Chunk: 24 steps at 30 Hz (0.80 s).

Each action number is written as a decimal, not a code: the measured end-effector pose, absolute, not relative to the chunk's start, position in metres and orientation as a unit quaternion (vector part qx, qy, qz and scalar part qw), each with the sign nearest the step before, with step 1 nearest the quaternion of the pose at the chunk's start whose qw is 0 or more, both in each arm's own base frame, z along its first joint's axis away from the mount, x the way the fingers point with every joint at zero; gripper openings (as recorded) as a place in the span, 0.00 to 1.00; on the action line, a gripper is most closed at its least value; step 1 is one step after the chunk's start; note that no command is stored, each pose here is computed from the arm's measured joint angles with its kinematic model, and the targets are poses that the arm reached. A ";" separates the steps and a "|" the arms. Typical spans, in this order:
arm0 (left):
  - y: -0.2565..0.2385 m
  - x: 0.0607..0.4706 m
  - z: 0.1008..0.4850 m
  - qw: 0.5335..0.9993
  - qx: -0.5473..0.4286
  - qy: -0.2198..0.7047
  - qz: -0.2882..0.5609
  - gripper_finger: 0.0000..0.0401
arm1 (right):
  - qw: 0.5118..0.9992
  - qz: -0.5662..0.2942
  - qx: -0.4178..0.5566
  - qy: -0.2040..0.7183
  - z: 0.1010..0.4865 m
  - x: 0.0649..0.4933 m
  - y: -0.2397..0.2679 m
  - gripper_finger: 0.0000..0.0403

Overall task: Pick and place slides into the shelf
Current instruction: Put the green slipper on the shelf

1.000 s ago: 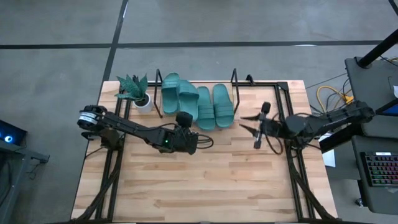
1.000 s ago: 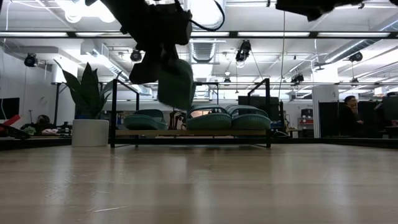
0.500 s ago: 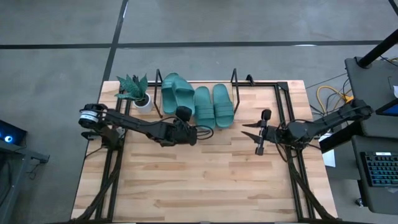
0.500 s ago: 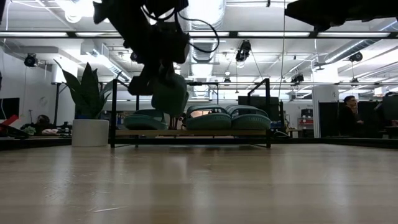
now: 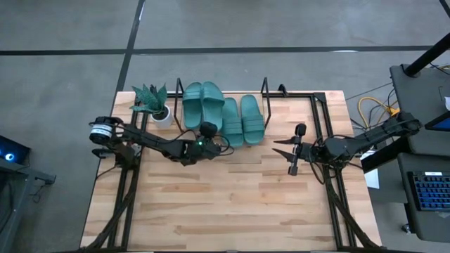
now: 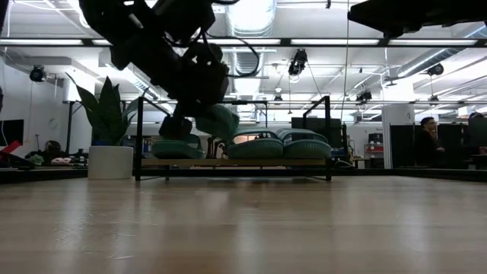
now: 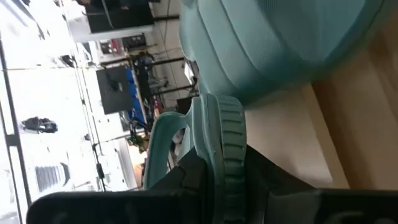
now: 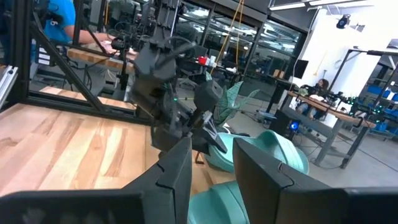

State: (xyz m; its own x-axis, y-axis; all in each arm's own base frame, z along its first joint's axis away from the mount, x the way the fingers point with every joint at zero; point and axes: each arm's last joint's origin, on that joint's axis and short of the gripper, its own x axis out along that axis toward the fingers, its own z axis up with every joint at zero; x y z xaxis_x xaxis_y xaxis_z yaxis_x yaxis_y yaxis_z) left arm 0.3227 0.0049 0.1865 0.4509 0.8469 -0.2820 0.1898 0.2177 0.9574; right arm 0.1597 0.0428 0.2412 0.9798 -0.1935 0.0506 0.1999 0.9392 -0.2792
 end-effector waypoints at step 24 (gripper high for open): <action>0.031 0.314 0.170 0.685 0.525 0.443 0.244 0.09 | 0.984 -0.100 -0.145 -0.009 0.241 0.160 0.043 0.24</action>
